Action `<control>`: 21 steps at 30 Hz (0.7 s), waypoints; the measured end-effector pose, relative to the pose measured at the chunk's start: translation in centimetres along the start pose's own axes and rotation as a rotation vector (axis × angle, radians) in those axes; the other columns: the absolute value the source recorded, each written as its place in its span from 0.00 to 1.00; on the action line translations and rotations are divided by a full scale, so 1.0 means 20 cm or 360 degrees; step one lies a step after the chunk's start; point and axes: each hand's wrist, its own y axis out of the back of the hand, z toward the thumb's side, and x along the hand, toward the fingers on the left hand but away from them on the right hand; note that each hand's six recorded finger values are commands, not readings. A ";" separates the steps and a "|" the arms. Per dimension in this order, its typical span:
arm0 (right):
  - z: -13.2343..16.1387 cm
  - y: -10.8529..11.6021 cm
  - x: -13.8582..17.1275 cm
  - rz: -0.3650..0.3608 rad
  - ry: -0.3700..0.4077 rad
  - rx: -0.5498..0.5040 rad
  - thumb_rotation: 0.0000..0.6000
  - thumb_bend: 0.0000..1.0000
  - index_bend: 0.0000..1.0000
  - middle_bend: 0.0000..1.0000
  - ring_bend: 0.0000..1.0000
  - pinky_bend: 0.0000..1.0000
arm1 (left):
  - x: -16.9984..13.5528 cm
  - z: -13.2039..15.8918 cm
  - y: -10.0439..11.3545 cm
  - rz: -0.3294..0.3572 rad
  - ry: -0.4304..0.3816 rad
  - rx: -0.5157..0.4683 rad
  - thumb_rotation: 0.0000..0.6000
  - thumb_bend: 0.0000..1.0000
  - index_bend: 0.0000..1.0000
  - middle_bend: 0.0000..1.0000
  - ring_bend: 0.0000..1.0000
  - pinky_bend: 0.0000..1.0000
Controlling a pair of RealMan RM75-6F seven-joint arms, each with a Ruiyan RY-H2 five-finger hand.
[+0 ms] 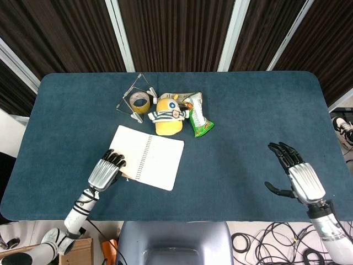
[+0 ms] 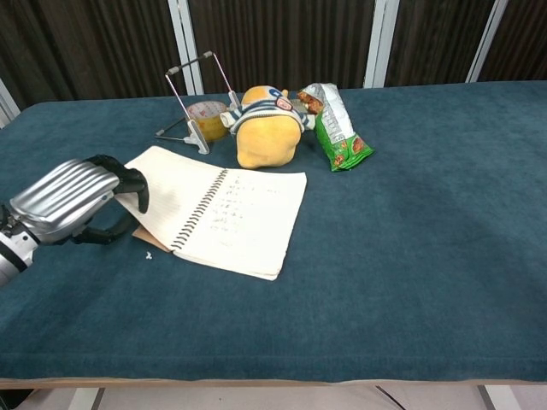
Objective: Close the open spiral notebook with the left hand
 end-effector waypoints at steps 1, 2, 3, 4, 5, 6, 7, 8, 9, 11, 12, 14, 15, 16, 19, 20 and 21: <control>0.00 0.00 0.00 -0.0004 -0.0002 -0.0001 1.00 0.16 0.04 0.07 0.02 0.11 | 0.00 0.00 0.02 0.0036 -0.0021 0.0030 1.00 0.58 0.60 0.44 0.39 0.30; 0.00 0.01 0.01 -0.0007 -0.0003 -0.0002 1.00 0.16 0.04 0.07 0.02 0.11 | 0.00 0.01 0.03 0.0063 -0.0037 0.0051 1.00 0.58 0.61 0.45 0.39 0.31; 0.00 0.01 0.01 -0.0010 -0.0004 -0.0004 1.00 0.16 0.04 0.07 0.02 0.11 | 0.00 0.01 0.04 0.0087 -0.0054 0.0071 1.00 0.58 0.61 0.46 0.40 0.32; -0.01 0.01 0.01 -0.0012 -0.0005 -0.0006 1.00 0.16 0.04 0.07 0.02 0.11 | -0.01 0.01 0.06 0.0119 -0.0076 0.0098 1.00 0.58 0.62 0.46 0.40 0.32; -0.01 0.01 0.01 -0.0013 -0.0004 -0.0007 1.00 0.16 0.04 0.07 0.02 0.11 | -0.02 0.02 0.07 0.0142 -0.0094 0.0118 1.00 0.58 0.61 0.46 0.40 0.32; -0.01 0.01 0.02 -0.0014 -0.0004 -0.0007 1.00 0.16 0.04 0.07 0.02 0.11 | -0.03 0.02 0.08 0.0165 -0.0113 0.0136 1.00 0.58 0.61 0.46 0.40 0.32; -0.01 0.01 0.02 -0.0015 -0.0003 -0.0008 1.00 0.16 0.04 0.07 0.02 0.11 | -0.04 0.03 0.10 0.0197 -0.0140 0.0162 1.00 0.58 0.61 0.46 0.40 0.32; -0.01 0.01 0.02 -0.0015 -0.0003 -0.0007 1.00 0.16 0.04 0.07 0.02 0.11 | -0.05 0.03 0.11 0.0221 -0.0163 0.0185 1.00 0.58 0.61 0.46 0.40 0.31; -0.01 0.01 0.02 -0.0014 -0.0002 -0.0007 1.00 0.16 0.04 0.07 0.02 0.11 | -0.06 0.04 0.13 0.0246 -0.0188 0.0212 1.00 0.58 0.61 0.45 0.40 0.31; -0.01 0.01 0.02 -0.0013 -0.0001 -0.0007 1.00 0.16 0.04 0.07 0.02 0.11 | -0.09 0.06 0.16 0.0302 -0.0263 0.0292 1.00 0.58 0.61 0.45 0.39 0.31; -0.01 0.01 0.02 -0.0014 0.0000 -0.0008 1.00 0.16 0.04 0.07 0.02 0.11 | -0.10 0.07 0.17 0.0325 -0.0302 0.0332 1.00 0.57 0.61 0.44 0.39 0.30; -0.01 0.01 0.02 -0.0016 0.0001 -0.0008 1.00 0.16 0.04 0.07 0.02 0.11 | -0.12 0.10 0.19 0.0369 -0.0407 0.0424 1.00 0.57 0.61 0.44 0.38 0.30; -0.01 0.01 0.02 -0.0016 0.0001 -0.0007 1.00 0.16 0.04 0.07 0.02 0.11 | -0.12 0.11 0.20 0.0382 -0.0454 0.0461 1.00 0.57 0.60 0.43 0.37 0.29; -0.01 0.01 0.02 -0.0017 0.0000 -0.0006 1.00 0.16 0.04 0.07 0.02 0.11 | -0.12 0.13 0.21 0.0395 -0.0518 0.0507 1.00 0.57 0.60 0.42 0.36 0.29; -0.01 0.01 0.02 -0.0020 -0.0001 -0.0004 1.00 0.16 0.04 0.07 0.02 0.11 | -0.10 0.19 0.21 0.0422 -0.0657 0.0606 1.00 0.54 0.59 0.40 0.33 0.27; -0.01 0.01 0.02 -0.0021 -0.0002 -0.0004 1.00 0.16 0.04 0.07 0.02 0.11 | -0.08 0.21 0.22 0.0432 -0.0692 0.0634 1.00 0.53 0.58 0.40 0.33 0.27; -0.01 0.01 0.02 -0.0023 -0.0002 -0.0005 1.00 0.16 0.04 0.07 0.02 0.11 | -0.07 0.22 0.22 0.0441 -0.0727 0.0660 1.00 0.52 0.56 0.38 0.31 0.26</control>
